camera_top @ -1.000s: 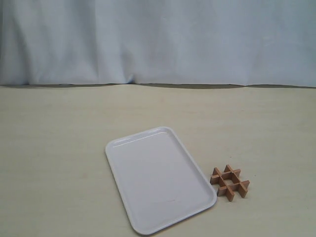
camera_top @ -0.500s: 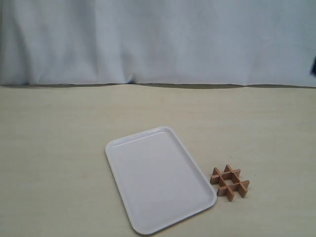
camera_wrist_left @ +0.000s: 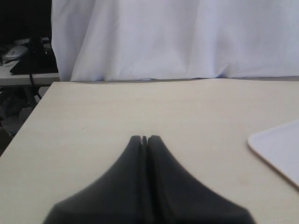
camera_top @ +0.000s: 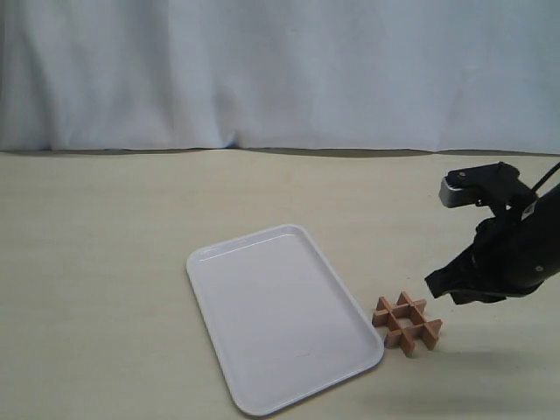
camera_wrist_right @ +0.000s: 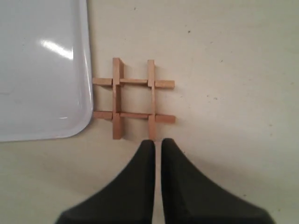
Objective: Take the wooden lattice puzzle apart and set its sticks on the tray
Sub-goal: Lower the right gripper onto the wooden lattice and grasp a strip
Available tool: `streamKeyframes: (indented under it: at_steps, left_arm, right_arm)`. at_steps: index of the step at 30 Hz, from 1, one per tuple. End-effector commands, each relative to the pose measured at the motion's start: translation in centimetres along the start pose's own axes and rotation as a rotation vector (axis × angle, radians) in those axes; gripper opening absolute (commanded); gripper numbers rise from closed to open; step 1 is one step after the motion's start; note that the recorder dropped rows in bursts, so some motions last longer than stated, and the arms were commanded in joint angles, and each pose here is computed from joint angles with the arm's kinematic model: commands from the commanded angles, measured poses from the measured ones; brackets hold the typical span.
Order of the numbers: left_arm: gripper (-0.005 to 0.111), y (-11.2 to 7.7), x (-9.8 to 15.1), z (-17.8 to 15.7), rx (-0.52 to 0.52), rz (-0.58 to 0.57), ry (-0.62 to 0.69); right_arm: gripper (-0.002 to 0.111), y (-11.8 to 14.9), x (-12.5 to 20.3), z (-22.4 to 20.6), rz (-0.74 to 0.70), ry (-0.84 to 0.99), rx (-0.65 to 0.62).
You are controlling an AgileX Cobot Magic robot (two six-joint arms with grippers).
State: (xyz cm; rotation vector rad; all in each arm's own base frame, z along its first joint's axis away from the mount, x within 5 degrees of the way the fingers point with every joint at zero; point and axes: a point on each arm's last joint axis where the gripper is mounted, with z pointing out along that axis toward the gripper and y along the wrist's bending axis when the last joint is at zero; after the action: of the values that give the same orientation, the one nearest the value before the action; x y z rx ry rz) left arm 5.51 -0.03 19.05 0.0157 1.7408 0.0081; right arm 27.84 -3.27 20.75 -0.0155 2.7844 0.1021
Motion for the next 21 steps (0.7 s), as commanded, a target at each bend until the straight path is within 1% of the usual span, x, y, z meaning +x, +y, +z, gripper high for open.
streamKeyframes:
  at_steps: [1, 4, 6, 8, 11, 13, 14, 21]
  left_arm:
    - [0.0, 0.0, 0.0, 0.0, -0.001, -0.001, -0.009]
    - [0.0, 0.0, 0.0, 0.0, -0.001, -0.001, -0.009]
    - [0.0, 0.0, 0.0, 0.0, -0.001, -0.001, -0.009]
    - [0.0, 0.0, 0.0, 0.0, -0.001, -0.001, -0.009]
    - [0.0, 0.0, 0.0, 0.0, -0.001, -0.001, -0.009]
    - [0.0, 0.0, 0.0, 0.0, -0.001, -0.001, -0.009]
    - [0.0, 0.0, 0.0, 0.0, -0.001, -0.001, -0.009]
    - [0.0, 0.0, 0.0, 0.0, -0.001, -0.001, -0.009]
  right_arm:
    - [0.005, 0.1, 0.0, 1.0, 0.024, 0.061, -0.038]
    - [0.005, 0.1, 0.3, 1.5, 0.024, 0.102, -0.049]
    - [0.007, 0.6, 0.3, 1.7, 0.01, 0.115, -0.049]
    - [0.015, 1.4, 0.3, 2.0, -0.029, 0.129, -0.044]
    - [0.029, 2.5, 0.4, 2.4, -0.099, 0.148, -0.036]
    - [0.038, 3.0, 0.4, 2.7, -0.107, 0.164, -0.02]
    - [0.04, 3.0, 0.5, 2.9, -0.113, 0.175, -0.008]
    - [0.041, 2.8, 1.1, 4.9, -0.104, 0.241, 0.016]
